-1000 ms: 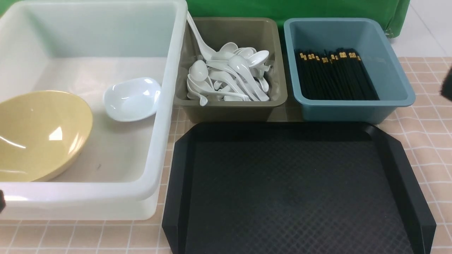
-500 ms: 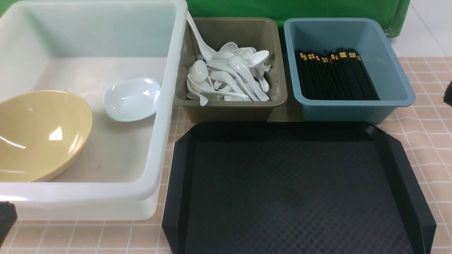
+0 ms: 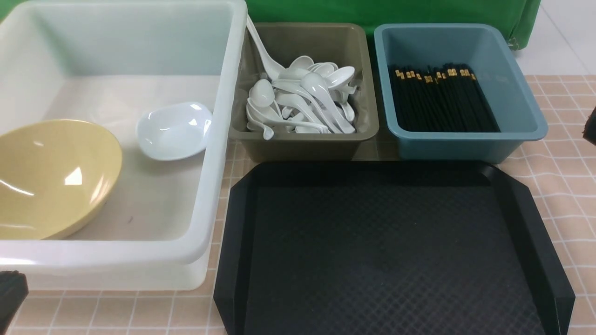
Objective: On brown table put chopsticks spoon bowls plates into blue grey white boxes.
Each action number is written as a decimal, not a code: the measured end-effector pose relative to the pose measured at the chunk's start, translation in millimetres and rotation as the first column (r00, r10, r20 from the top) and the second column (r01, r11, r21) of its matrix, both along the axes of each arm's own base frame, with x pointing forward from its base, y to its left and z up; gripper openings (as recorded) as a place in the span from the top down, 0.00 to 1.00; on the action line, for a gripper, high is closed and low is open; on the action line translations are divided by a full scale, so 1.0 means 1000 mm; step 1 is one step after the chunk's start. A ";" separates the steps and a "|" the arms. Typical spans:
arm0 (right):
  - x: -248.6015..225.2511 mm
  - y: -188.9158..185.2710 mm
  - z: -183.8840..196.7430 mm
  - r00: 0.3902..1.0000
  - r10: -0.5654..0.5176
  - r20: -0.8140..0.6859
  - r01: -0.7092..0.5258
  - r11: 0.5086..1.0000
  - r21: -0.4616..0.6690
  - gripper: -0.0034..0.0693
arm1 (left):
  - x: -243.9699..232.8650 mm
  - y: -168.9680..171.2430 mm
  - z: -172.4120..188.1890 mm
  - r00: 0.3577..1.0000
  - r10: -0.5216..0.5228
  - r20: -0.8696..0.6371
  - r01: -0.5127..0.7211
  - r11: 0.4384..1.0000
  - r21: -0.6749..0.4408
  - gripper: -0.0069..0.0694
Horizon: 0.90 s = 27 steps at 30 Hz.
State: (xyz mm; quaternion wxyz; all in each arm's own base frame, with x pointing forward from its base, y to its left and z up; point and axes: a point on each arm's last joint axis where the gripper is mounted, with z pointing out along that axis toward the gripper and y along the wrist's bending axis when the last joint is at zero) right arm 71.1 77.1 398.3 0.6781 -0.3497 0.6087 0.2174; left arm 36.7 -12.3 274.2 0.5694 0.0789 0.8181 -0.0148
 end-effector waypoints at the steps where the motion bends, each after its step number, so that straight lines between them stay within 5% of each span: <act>1: -0.001 -0.002 -0.005 1.000 -0.004 0.013 0.004 1.000 0.000 0.78 | 0.000 0.000 0.000 1.000 0.000 -0.001 0.000 1.000 0.000 0.90; 5: -0.002 -0.009 -0.022 0.996 -0.055 0.068 0.053 0.998 0.040 0.88 | 0.000 0.000 0.000 1.000 0.000 -0.001 0.000 1.000 0.000 0.90; 11: 0.006 -0.038 -0.090 0.938 -0.344 -0.027 0.345 0.929 0.135 0.90 | 0.000 0.000 0.000 1.000 0.000 -0.001 0.000 1.000 -0.001 0.90; 16: 0.003 -0.061 -0.147 0.798 -0.569 -0.196 0.592 0.801 0.086 0.90 | 0.000 0.000 0.000 1.000 0.000 -0.001 0.000 1.000 -0.001 0.90; 22: -0.013 -0.077 -0.189 0.625 -0.716 -0.311 0.750 0.661 -0.014 0.90 | 0.000 0.000 0.000 1.000 0.000 -0.001 0.000 1.000 -0.001 0.90; 27: -0.017 -0.082 -0.217 0.553 -0.762 -0.338 0.784 0.613 -0.099 0.90 | 0.000 0.000 0.000 1.000 0.000 -0.001 0.000 1.000 -0.001 0.90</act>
